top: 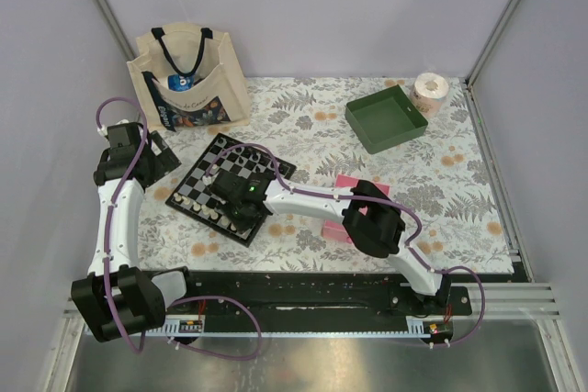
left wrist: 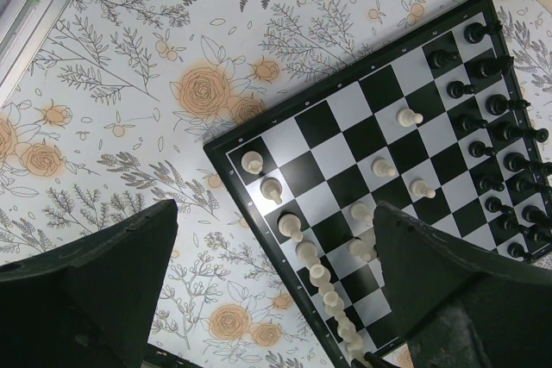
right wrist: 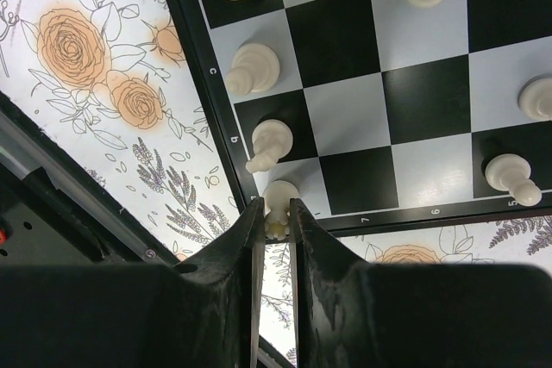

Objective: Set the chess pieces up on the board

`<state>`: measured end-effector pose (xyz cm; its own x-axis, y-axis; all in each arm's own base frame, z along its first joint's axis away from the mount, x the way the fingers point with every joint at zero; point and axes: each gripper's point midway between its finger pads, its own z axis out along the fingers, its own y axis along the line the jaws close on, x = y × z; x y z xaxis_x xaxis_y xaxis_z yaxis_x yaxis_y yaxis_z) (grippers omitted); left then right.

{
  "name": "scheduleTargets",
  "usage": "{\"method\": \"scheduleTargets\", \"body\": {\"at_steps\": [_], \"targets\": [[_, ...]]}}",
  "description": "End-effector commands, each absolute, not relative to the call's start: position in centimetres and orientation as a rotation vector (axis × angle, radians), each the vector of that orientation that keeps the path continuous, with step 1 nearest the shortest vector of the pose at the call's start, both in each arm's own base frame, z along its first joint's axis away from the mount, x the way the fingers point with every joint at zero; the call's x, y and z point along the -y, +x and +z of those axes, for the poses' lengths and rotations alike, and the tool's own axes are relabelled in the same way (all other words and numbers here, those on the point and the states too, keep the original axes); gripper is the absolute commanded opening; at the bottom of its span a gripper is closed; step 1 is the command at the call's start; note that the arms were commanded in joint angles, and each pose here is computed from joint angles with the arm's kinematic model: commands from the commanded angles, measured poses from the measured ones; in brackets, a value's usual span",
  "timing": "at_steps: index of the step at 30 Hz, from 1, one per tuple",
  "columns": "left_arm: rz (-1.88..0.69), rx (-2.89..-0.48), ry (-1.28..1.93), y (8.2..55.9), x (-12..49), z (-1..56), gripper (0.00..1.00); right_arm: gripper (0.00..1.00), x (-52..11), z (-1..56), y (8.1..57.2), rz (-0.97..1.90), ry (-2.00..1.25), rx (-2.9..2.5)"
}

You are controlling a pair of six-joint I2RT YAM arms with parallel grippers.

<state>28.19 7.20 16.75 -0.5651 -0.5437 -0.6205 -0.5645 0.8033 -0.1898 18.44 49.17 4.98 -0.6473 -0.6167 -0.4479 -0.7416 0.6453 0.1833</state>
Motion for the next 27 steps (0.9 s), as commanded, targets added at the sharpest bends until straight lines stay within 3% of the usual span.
{"method": "scheduleTargets", "body": {"at_steps": [1,18,27], "targets": [[0.053,-2.246,-0.799,29.1,-7.83,18.17,0.99,0.16,-49.74,6.08,19.16,0.501,-1.048,-2.491],[0.052,-2.249,-0.797,29.12,-7.81,18.13,0.99,0.23,-49.22,6.59,19.06,0.499,-1.039,-2.487],[0.058,-2.249,-0.799,29.14,-7.9,18.1,0.99,0.31,-49.14,6.51,18.95,0.501,-1.038,-2.493]]}}
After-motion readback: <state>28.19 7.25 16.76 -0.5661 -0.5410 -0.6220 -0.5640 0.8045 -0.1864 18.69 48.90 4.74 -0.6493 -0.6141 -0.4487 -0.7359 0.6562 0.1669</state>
